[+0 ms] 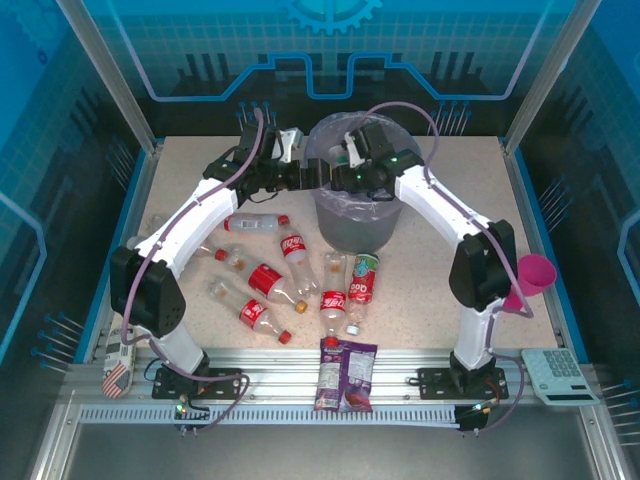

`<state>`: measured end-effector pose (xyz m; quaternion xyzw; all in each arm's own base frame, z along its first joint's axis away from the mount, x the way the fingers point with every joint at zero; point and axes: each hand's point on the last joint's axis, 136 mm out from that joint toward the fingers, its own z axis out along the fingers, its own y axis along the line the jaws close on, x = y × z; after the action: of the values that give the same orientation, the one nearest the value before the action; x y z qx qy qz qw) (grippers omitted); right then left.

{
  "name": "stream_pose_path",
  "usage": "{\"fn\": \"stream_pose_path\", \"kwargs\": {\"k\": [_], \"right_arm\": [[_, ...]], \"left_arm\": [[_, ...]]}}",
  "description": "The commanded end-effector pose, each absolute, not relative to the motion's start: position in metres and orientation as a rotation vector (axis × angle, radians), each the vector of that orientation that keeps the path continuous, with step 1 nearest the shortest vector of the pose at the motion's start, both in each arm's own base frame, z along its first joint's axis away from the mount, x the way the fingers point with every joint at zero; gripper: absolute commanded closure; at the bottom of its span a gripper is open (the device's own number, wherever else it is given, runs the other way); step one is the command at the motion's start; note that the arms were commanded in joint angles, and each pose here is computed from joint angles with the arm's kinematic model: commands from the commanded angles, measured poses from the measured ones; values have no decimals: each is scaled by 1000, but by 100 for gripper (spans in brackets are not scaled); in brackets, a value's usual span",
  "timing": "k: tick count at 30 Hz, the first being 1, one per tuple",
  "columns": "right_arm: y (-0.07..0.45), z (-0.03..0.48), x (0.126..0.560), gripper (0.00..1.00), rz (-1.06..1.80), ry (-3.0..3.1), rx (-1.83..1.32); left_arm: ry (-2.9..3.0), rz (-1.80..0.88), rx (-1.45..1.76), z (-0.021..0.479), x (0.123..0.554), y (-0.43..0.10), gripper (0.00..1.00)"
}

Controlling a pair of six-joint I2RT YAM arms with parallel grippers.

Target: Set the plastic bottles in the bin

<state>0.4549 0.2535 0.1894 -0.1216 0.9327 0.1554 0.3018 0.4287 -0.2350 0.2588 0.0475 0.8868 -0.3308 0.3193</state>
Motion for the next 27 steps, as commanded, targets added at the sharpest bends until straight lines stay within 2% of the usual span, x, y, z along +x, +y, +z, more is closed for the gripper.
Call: {"fn": "stream_pose_path", "kwargs": {"k": [1, 6, 13, 27], "right_arm": [[266, 173, 454, 77, 400, 2504, -371], [271, 154, 452, 70, 381, 2540, -388], [270, 149, 451, 48, 360, 2548, -386], [262, 194, 449, 18, 321, 2481, -411]], "left_arm": [[2330, -873, 160, 261, 423, -234, 3], [2328, -873, 160, 262, 423, -234, 3], [2327, -871, 161, 262, 423, -234, 3], [2325, -872, 160, 263, 422, -234, 3]]}}
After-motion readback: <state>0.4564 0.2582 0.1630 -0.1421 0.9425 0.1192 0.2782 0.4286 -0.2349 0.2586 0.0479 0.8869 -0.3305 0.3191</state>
